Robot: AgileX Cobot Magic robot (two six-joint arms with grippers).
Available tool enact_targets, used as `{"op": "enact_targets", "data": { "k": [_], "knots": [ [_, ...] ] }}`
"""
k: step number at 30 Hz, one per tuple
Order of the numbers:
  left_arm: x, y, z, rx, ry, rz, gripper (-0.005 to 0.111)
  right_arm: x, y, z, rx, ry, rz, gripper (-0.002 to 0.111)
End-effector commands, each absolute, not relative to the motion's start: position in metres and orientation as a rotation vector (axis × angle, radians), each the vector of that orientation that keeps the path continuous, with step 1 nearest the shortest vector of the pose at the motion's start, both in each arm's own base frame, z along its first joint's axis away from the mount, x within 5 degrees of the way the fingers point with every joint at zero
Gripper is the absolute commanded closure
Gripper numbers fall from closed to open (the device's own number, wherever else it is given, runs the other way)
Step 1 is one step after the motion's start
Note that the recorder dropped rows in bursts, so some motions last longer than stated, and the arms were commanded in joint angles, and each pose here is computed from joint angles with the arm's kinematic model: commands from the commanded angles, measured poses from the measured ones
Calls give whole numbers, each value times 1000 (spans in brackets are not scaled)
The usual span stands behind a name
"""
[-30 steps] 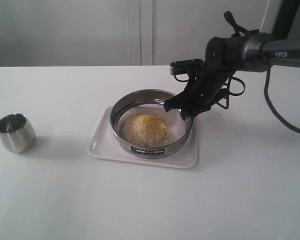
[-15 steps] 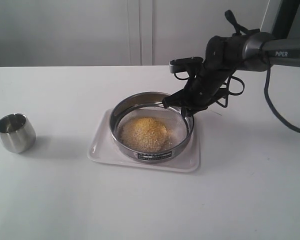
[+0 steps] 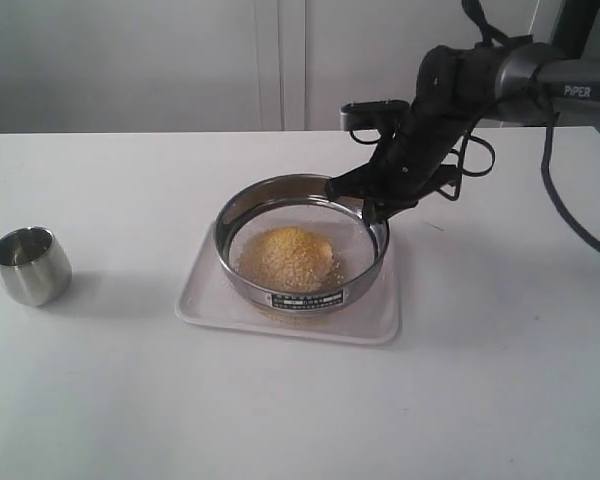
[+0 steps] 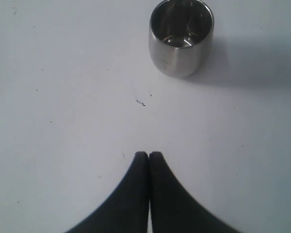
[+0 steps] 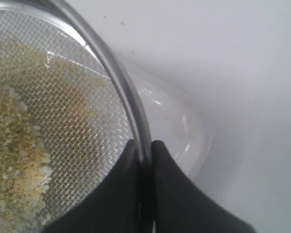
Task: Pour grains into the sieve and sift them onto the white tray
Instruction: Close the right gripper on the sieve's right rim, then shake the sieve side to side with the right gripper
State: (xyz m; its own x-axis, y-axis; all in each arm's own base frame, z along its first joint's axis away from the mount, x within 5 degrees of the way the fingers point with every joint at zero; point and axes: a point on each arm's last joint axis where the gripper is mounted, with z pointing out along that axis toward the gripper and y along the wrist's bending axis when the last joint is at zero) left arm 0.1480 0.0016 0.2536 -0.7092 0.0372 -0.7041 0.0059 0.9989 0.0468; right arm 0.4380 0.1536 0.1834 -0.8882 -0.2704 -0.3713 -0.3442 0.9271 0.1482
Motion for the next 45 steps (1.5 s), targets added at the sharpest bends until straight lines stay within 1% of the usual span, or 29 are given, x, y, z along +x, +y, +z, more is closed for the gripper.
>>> {"op": "enact_targets", "data": {
  "k": [1, 6, 8, 9, 10, 11, 12, 13, 16, 17, 20, 21, 23, 24, 26, 27, 30, 31, 32, 33, 34, 36, 37, 39, 40, 41, 42, 43, 45],
  "knots": [
    [146, 1, 252, 28, 2363, 43, 107, 440, 144, 206, -374, 2737, 358, 108],
    [146, 1, 252, 28, 2361, 43, 107, 438, 145, 208, -463, 2734, 350, 108],
    [146, 1, 252, 28, 2361, 43, 107, 443, 137, 211, -336, 2724, 372, 108],
    [146, 1, 252, 28, 2361, 43, 107, 444, 138, 212, -217, 2728, 456, 108],
    [146, 1, 252, 28, 2361, 43, 107, 443, 141, 213, -236, 2724, 505, 108],
    [146, 1, 252, 28, 2361, 43, 107, 439, 146, 213, -396, 2709, 523, 108],
    [146, 1, 252, 28, 2361, 43, 107, 436, 148, 212, -564, 2689, 494, 108],
    [146, 1, 252, 28, 2361, 43, 107, 436, 148, 212, -599, 2682, 463, 108],
    [146, 1, 252, 28, 2361, 43, 107, 445, 136, 211, -273, 2708, 423, 108],
    [146, 1, 252, 28, 2361, 43, 107, 445, 136, 209, -255, 2714, 441, 108],
    [146, 1, 252, 28, 2361, 43, 107, 440, 138, 209, -574, 2691, 375, 108],
    [146, 1, 252, 28, 2361, 43, 107, 442, 133, 208, -510, 2703, 349, 108],
    [146, 1, 252, 28, 2361, 43, 107, 444, 132, 208, -209, 2737, 421, 108],
    [146, 1, 252, 28, 2361, 43, 107, 443, 134, 207, -271, 2733, 448, 108],
    [146, 1, 252, 28, 2361, 43, 107, 439, 140, 207, -573, 2691, 403, 108],
    [146, 1, 252, 28, 2361, 43, 107, 440, 139, 206, -568, 2691, 371, 108],
    [146, 1, 252, 28, 2361, 43, 107, 444, 137, 206, -250, 2723, 415, 108],
    [146, 1, 252, 28, 2361, 43, 107, 442, 140, 206, -346, 2722, 407, 108],
    [146, 1, 252, 28, 2361, 43, 107, 440, 142, 206, -544, 2692, 361, 108],
    [146, 1, 252, 28, 2361, 43, 107, 439, 141, 206, -649, 2675, 310, 108],
    [146, 1, 252, 28, 2361, 43, 107, 440, 139, 206, -564, 2694, 292, 108],
    [146, 1, 252, 28, 2361, 43, 107, 444, 135, 205, -249, 2735, 356, 108],
    [146, 1, 252, 28, 2361, 43, 107, 442, 138, 203, -307, 2743, 375, 108],
    [146, 1, 252, 28, 2361, 43, 107, 438, 140, 201, -666, 2705, 306, 108],
    [146, 1, 252, 28, 2361, 43, 107, 439, 138, 201, -650, 2708, 276, 108],
    [146, 1, 252, 28, 2361, 43, 107, 441, 136, 201, -503, 2730, 285, 108],
    [146, 1, 252, 28, 2361, 43, 107, 443, 135, 198, -276, 2761, 332, 108],
    [146, 1, 252, 28, 2361, 43, 107, 442, 136, 198, -220, 2768, 373, 108],
    [146, 1, 252, 28, 2361, 43, 107, 437, 139, 196, -641, 2724, 313, 108]
  ]
}}
